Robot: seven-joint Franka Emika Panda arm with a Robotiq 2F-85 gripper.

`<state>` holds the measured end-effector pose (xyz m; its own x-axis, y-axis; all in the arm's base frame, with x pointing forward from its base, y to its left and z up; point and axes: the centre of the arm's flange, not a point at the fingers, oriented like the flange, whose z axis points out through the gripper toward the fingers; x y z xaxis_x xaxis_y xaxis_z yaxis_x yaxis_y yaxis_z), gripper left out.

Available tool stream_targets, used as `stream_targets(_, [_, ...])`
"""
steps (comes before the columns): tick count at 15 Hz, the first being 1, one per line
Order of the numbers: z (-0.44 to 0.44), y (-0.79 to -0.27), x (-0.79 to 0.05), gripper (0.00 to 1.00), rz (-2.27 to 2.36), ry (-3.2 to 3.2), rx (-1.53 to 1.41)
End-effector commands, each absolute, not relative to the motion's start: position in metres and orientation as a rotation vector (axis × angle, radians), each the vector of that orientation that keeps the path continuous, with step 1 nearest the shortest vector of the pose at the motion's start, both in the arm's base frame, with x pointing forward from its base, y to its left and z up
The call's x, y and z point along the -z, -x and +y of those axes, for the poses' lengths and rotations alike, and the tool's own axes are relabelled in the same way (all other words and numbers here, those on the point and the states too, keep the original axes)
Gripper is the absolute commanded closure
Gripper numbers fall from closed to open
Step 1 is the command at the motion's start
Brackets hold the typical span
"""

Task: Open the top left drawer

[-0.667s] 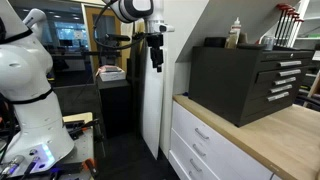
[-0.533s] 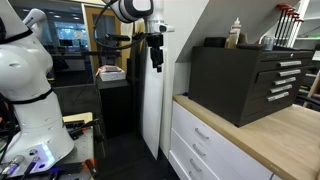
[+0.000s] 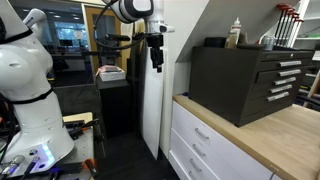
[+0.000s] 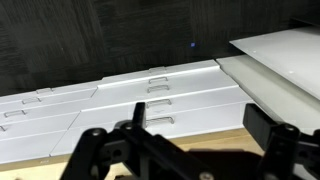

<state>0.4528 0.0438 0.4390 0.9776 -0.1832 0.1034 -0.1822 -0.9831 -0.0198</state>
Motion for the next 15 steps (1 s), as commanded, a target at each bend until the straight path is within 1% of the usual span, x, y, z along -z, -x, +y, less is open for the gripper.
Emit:
stream_targets(1, [0.035,-0.462,-0.427,0.0,0.225,3.144,0.167])
stream_targets(5, [0.019,-0.48,-0.402,0.0,0.061,3.174,0.131])
stream_targets(8, [0.009,-0.501,-0.378,0.0,-0.151,3.196,0.134])
stream_targets(15, [-0.014,-0.562,-0.326,0.0,-0.471,3.191,0.082])
